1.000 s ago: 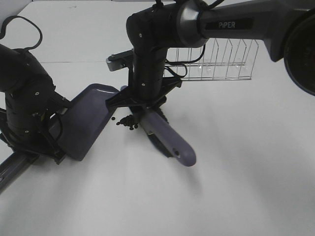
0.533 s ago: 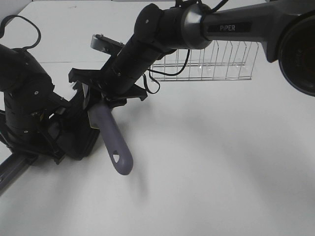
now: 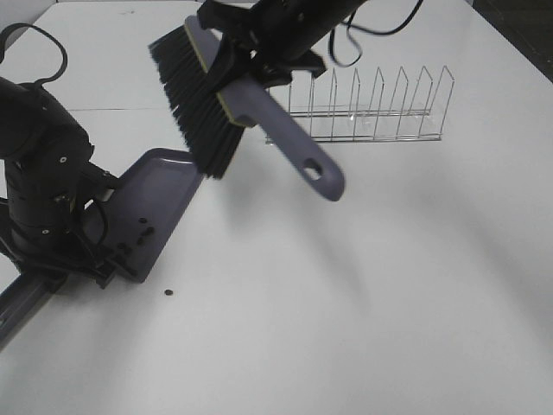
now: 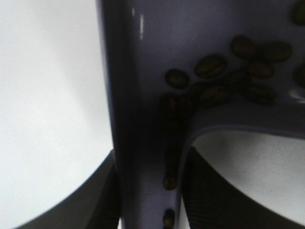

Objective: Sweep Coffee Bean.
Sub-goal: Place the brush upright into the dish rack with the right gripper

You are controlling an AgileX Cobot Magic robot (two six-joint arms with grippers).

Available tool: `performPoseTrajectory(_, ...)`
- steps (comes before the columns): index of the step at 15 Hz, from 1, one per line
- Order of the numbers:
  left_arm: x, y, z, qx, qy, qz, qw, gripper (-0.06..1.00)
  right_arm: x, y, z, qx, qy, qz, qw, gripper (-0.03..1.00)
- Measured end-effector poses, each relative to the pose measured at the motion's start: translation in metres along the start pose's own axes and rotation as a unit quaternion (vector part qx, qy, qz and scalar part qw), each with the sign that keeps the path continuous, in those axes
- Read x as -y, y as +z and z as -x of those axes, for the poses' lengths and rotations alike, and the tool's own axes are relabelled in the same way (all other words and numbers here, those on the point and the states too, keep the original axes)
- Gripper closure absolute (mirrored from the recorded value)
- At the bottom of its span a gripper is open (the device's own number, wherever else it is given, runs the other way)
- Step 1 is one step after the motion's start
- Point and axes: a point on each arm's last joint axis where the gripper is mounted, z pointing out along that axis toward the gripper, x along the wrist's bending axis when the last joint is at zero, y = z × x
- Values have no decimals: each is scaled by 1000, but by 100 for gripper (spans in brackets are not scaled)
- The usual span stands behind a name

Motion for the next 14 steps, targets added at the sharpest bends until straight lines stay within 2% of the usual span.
performPoseTrajectory(1, 1, 0, 1, 5, -5, -4, 1000, 61, 0, -21, 1, 48, -30, -9, 998, 60)
performPoseTrajectory(2, 1, 0, 1, 6, -7, -5, 1000, 61, 1, -31, 2, 74, -42, -16, 996, 60)
performPoseTrajectory(3, 1, 0, 1, 8, -9, -6, 1000, 61, 3, -48, 3, 124, -59, -35, 990, 60)
performPoseTrajectory(5, 2, 0, 1, 18, -21, -10, 1000, 61, 11, -74, 12, 237, -66, -78, 966, 60)
performPoseTrajectory(7, 2, 3, -11, 60, -71, -19, 995, 61, 12, -91, 27, 328, -54, -94, 939, 60)
performPoseTrajectory(9, 3, 6, -24, 107, -107, -24, 988, 61, 13, -97, 41, 353, -43, -94, 930, 60)
performPoseTrajectory(10, 4, 10, -36, 158, -136, -30, 978, 61, 23, -93, 56, 367, -35, -121, 922, 60)
performPoseTrajectory(12, 4, 11, -39, 171, -136, -29, 975, 61, 38, -83, 67, 371, -15, -150, 916, 60)
performPoseTrajectory(14, 4, 12, -40, 175, -135, -28, 975, 61, 52, -69, 79, 383, 29, -152, 911, 60)
